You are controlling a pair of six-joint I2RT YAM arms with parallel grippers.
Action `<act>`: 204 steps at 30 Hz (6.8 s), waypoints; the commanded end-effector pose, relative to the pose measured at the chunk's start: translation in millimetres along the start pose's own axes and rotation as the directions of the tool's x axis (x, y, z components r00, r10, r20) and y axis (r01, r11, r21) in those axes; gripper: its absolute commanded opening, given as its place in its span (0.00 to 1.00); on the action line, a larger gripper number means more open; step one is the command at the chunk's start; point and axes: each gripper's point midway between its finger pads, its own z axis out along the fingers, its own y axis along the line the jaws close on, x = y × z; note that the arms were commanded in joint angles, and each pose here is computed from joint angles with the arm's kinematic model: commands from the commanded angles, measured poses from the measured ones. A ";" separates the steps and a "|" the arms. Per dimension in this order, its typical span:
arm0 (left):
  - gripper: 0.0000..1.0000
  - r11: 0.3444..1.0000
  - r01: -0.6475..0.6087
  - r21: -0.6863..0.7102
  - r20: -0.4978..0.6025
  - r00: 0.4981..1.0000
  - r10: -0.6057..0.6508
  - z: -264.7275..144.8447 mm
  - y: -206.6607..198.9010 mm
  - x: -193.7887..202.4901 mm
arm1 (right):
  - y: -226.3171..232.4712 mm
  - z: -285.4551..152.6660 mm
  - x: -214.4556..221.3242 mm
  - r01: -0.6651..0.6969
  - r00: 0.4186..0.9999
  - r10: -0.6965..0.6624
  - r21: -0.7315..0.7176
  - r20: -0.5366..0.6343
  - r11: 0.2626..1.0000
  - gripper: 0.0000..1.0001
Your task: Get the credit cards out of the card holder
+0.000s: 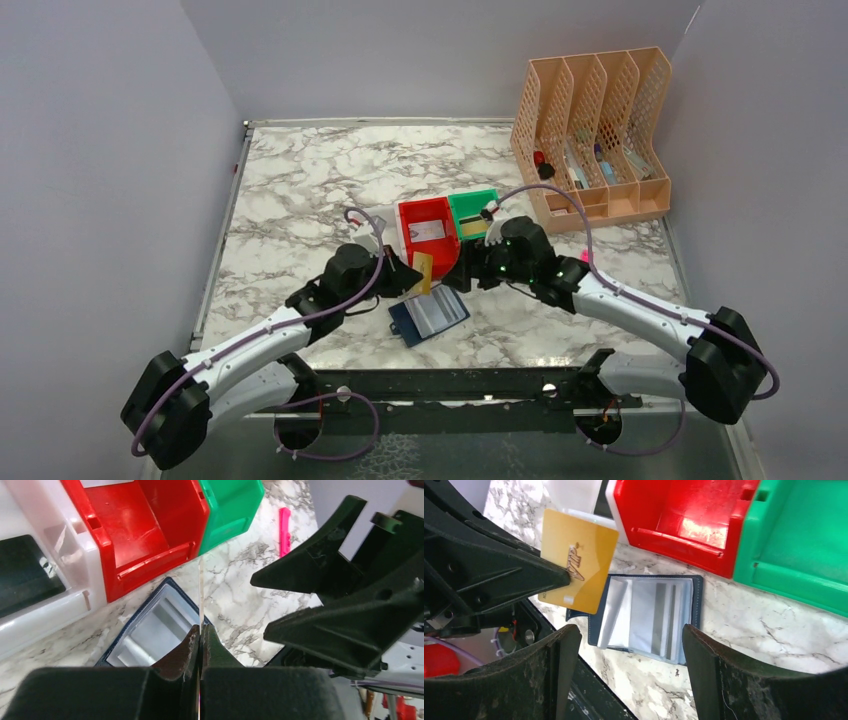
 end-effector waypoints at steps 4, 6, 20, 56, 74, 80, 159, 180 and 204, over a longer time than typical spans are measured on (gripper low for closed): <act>0.00 0.963 0.049 0.264 0.007 0.999 -0.053 -2.4 -35.9 -24.4 | 27.2 -18.6 -1.0 -0.031 0.999 0.024 -0.300 -0.029 0.954 0.79; 0.00 0.950 0.066 0.306 -0.019 0.998 -0.063 -3.7 -39.2 -22.4 | 30.2 -23.0 -2.7 -0.044 0.999 0.033 -0.353 -0.036 0.934 0.76; 0.00 0.883 0.074 0.464 -0.041 0.997 -0.062 -18.6 -69.8 -24.6 | 53.8 -37.0 -18.2 -0.125 0.992 0.120 -0.572 -0.046 0.811 0.56; 0.00 0.797 0.121 0.592 -0.084 0.993 -0.087 -29.9 -89.6 -19.6 | 69.5 -48.1 -25.3 -0.141 0.986 0.159 -0.713 -0.043 0.687 0.34; 0.38 0.805 0.140 0.576 -0.080 0.990 -0.115 -26.2 -83.7 -18.6 | 63.3 -47.2 -27.2 -0.109 0.987 0.160 -0.678 0.013 0.727 0.01; 0.76 0.825 0.145 0.547 -0.042 0.988 -0.146 -24.4 -76.2 -22.4 | 42.3 -36.9 -28.7 -0.098 0.988 0.146 -0.536 0.048 0.838 0.01; 0.99 0.936 -0.082 -0.342 0.070 0.991 0.113 -44.1 79.1 -30.5 | -165.7 59.6 -114.7 0.884 0.416 -0.817 0.386 -0.399 0.262 0.02; 0.99 0.937 -0.072 -0.341 0.065 0.993 0.100 -43.6 80.3 -27.3 | -181.2 77.7 -90.3 0.911 0.371 -0.825 0.340 -0.427 0.234 0.09; 0.99 0.938 -0.065 -0.340 0.062 0.994 0.092 -45.3 80.7 -24.9 | -175.8 79.1 -79.3 0.920 0.368 -0.836 0.289 -0.407 0.264 0.03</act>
